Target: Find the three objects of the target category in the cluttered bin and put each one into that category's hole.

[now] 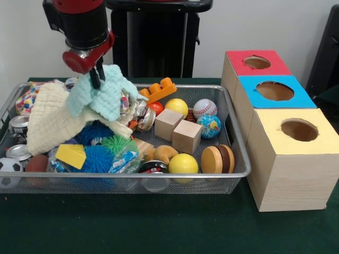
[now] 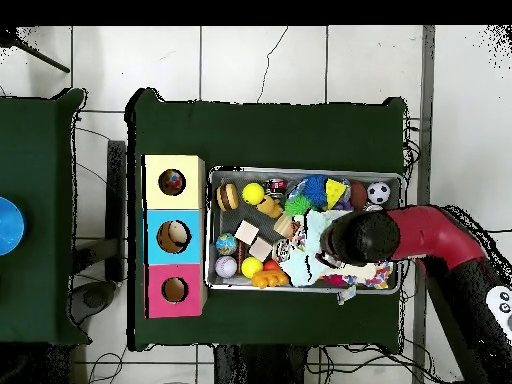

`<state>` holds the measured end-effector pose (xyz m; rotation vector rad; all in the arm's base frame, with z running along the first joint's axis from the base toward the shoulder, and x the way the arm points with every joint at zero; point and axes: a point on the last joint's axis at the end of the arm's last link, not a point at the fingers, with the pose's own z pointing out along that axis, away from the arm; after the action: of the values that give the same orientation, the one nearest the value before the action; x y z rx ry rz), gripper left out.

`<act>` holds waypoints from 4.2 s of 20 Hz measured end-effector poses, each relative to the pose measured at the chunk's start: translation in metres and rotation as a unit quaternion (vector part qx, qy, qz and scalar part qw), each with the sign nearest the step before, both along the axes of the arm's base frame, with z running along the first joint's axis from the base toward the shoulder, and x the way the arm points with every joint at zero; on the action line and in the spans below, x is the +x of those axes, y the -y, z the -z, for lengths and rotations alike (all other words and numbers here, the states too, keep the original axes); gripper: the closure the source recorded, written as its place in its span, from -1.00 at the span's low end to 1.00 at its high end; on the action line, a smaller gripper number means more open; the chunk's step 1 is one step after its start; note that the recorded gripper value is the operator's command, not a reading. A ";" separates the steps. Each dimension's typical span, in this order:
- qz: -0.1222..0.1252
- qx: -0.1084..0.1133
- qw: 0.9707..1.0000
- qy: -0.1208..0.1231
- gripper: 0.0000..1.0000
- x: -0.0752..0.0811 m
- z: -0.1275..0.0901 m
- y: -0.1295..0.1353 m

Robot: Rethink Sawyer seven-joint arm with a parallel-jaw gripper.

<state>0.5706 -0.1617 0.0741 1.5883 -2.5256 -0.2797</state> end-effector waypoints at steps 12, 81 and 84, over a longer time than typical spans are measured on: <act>-0.111 0.001 0.993 0.033 1.00 0.006 0.055 0.015; -0.197 0.028 0.963 0.181 -1.00 0.012 0.028 0.052; -0.199 0.022 0.964 0.178 -1.00 0.006 0.015 0.054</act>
<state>0.5766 -0.2156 0.0588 2.2898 -2.3590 -0.0007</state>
